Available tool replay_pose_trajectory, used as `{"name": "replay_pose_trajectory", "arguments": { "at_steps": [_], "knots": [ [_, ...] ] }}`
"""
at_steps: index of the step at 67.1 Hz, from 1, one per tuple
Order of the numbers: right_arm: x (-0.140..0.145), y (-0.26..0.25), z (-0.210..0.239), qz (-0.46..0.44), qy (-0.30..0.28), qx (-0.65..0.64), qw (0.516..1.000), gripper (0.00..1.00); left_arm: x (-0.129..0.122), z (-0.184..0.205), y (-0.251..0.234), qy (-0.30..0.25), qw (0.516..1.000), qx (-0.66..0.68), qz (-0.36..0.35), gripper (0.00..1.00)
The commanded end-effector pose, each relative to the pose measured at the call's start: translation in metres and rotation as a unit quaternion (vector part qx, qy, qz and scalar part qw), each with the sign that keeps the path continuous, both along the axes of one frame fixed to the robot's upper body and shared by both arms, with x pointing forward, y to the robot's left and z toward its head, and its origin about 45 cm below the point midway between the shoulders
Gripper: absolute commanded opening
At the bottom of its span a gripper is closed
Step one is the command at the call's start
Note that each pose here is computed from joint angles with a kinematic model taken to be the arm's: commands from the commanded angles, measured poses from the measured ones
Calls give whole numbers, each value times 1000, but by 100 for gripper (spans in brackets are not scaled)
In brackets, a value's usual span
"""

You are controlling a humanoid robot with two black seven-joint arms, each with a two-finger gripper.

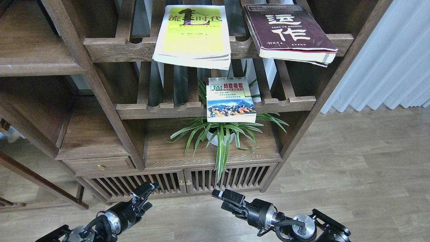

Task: Organize books on shelf
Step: 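Reach the right gripper toward the small blue picture book on the shelf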

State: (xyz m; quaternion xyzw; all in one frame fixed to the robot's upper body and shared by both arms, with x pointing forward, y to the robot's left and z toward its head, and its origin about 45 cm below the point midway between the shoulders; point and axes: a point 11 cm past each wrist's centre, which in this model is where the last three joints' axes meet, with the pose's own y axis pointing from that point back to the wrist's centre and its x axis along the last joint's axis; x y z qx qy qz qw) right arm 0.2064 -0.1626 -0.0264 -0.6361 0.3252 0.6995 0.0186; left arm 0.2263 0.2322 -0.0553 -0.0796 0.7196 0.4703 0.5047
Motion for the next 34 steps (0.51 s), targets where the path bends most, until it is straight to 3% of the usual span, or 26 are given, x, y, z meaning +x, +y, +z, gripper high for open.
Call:
{"name": "replay_pose_trajectory", "arguments": {
  "at_steps": [1, 26, 34],
  "knots": [
    [0, 0, 0, -1, 1, 0, 1000, 100, 0, 0, 1, 0, 1000, 1, 2, 100],
    [7, 9, 10, 6, -15, 14, 1000, 100, -5, -4, 13, 7, 1000, 14, 13, 100],
    [29, 14, 28, -6, -49, 31, 998, 100, -9, -6, 15, 11, 1000, 15, 13, 100]
  ]
}}
